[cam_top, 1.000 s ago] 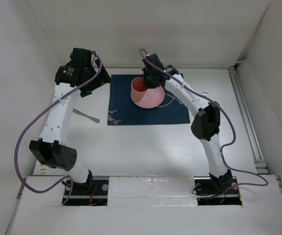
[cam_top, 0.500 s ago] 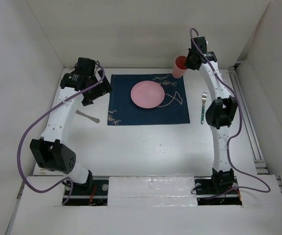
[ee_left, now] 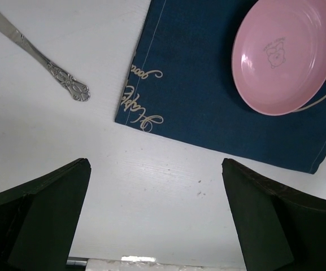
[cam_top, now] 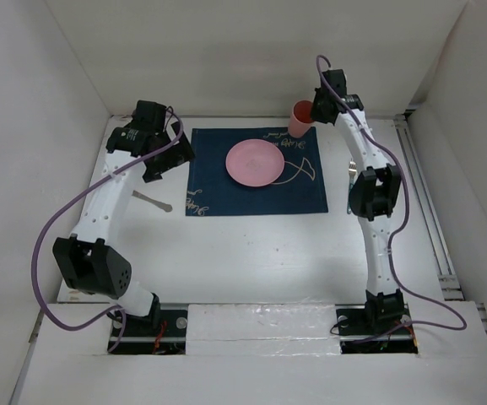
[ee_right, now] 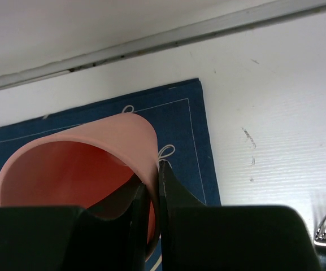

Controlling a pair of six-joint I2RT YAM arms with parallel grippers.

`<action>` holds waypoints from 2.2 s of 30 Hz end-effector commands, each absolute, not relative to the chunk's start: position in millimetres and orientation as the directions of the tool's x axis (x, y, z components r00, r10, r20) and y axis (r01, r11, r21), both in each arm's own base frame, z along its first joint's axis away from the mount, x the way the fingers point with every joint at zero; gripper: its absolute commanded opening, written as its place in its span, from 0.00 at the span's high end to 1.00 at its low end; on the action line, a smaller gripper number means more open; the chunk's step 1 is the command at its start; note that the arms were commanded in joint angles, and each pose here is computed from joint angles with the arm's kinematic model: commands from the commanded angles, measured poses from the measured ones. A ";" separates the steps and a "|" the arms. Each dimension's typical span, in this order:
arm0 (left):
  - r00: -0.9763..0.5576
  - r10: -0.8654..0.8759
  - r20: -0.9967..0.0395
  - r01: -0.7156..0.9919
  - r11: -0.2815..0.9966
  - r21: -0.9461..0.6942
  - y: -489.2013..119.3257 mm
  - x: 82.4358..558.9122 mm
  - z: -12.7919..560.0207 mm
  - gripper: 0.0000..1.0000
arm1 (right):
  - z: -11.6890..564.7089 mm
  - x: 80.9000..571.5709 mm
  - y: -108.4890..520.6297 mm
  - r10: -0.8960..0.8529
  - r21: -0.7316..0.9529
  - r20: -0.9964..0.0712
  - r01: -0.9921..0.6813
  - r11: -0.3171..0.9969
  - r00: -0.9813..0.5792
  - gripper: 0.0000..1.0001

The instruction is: Set the dinner table for one person

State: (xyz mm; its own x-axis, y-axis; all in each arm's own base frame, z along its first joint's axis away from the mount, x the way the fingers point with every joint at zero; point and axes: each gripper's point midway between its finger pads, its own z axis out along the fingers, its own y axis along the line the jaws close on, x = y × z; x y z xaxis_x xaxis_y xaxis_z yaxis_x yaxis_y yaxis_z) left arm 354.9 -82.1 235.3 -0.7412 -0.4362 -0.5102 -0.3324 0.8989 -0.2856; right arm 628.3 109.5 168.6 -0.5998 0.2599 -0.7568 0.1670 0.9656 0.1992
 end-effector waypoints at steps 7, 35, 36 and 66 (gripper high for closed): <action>-0.757 -0.407 -0.511 -0.321 0.913 -0.252 -79.6 352.6 222.9 0.00 | 168.6 646.8 113.0 0.245 0.185 -0.801 0.162 0.969 -0.546 1.00; -0.731 -0.425 -0.533 -0.405 0.900 -0.162 -58.4 349.7 210.5 0.00 | 321.6 617.3 91.2 0.301 0.247 -0.910 0.210 0.946 -0.285 0.01; -0.730 -0.422 -0.537 -0.419 0.898 -0.136 -53.9 350.7 208.9 0.00 | 349.7 601.0 91.4 0.303 0.254 -0.918 0.208 0.945 -0.256 0.01; -0.515 -0.783 -0.350 -0.799 0.586 -0.135 34.2 362.1 131.3 0.00 | 258.8 357.0 212.0 -0.027 0.156 -0.733 -0.207 0.966 -0.680 0.01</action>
